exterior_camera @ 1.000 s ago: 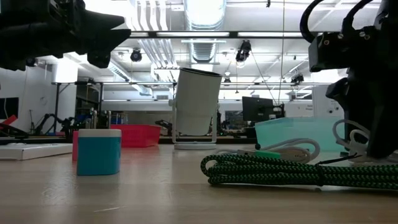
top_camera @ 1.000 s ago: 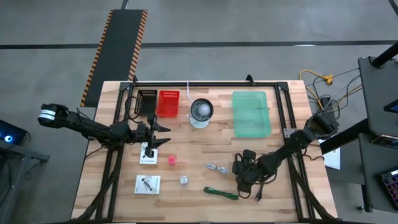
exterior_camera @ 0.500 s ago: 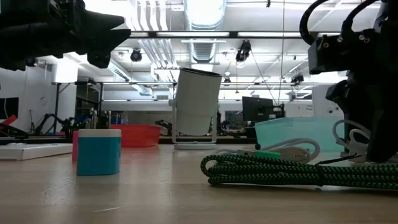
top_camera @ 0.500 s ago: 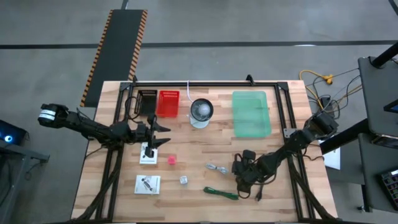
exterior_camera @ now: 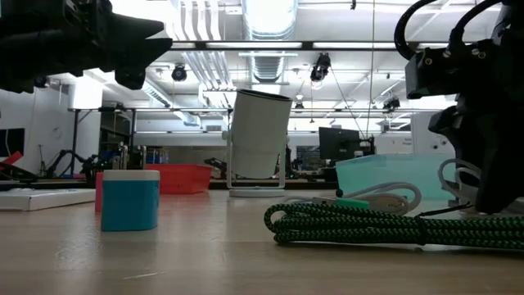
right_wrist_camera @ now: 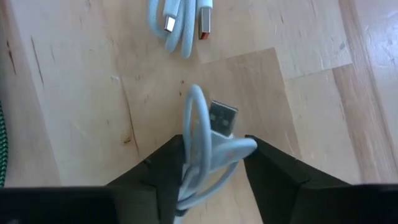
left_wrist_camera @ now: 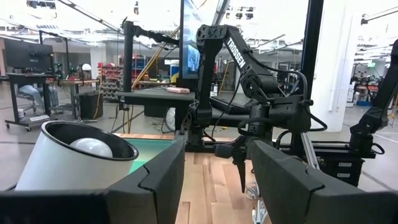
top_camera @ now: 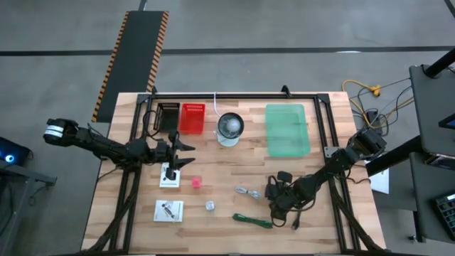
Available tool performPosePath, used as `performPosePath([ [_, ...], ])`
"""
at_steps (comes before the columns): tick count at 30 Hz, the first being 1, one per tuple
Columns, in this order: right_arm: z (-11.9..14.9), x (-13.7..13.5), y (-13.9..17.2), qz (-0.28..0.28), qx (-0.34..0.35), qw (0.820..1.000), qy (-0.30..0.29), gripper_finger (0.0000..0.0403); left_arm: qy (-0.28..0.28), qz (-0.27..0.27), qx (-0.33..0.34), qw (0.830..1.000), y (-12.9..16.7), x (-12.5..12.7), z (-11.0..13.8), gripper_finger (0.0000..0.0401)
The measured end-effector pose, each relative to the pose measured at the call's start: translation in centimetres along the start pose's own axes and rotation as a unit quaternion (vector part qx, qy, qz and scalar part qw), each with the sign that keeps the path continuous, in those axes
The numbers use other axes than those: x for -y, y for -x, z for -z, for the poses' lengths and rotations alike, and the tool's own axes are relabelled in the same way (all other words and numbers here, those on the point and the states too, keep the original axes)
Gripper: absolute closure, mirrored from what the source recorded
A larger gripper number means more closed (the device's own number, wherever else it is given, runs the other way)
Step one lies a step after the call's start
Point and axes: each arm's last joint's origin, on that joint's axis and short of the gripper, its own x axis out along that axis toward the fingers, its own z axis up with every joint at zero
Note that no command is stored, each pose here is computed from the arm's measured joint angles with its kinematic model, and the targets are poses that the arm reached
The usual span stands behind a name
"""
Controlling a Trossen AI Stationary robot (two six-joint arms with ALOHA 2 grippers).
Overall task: Pick and place items into bin
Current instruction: Put the white charger cable into the green bin
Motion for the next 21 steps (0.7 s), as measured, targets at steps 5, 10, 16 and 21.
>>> performPosePath([
  [5,0.01,0.01,-0.01,0.0,0.0,1.0,0.002,0.0294,0.0,0.0,0.0,1.0,0.0,0.0,0.0,0.023],
  [10,0.01,0.01,0.0,0.0,0.0,1.0,0.006,0.033,0.0,0.0,0.0,1.0,0.0,0.0,0.0,0.023],
  [16,0.01,0.01,0.01,0.0,-0.001,1.0,0.006,0.0356,0.0,0.0,0.0,1.0,0.0,0.0,0.0,0.023],
  [21,0.0,-0.02,0.04,-0.003,-0.003,1.0,0.006,0.035,0.0,0.0,0.0,1.0,0.0,0.0,0.0,0.023],
])
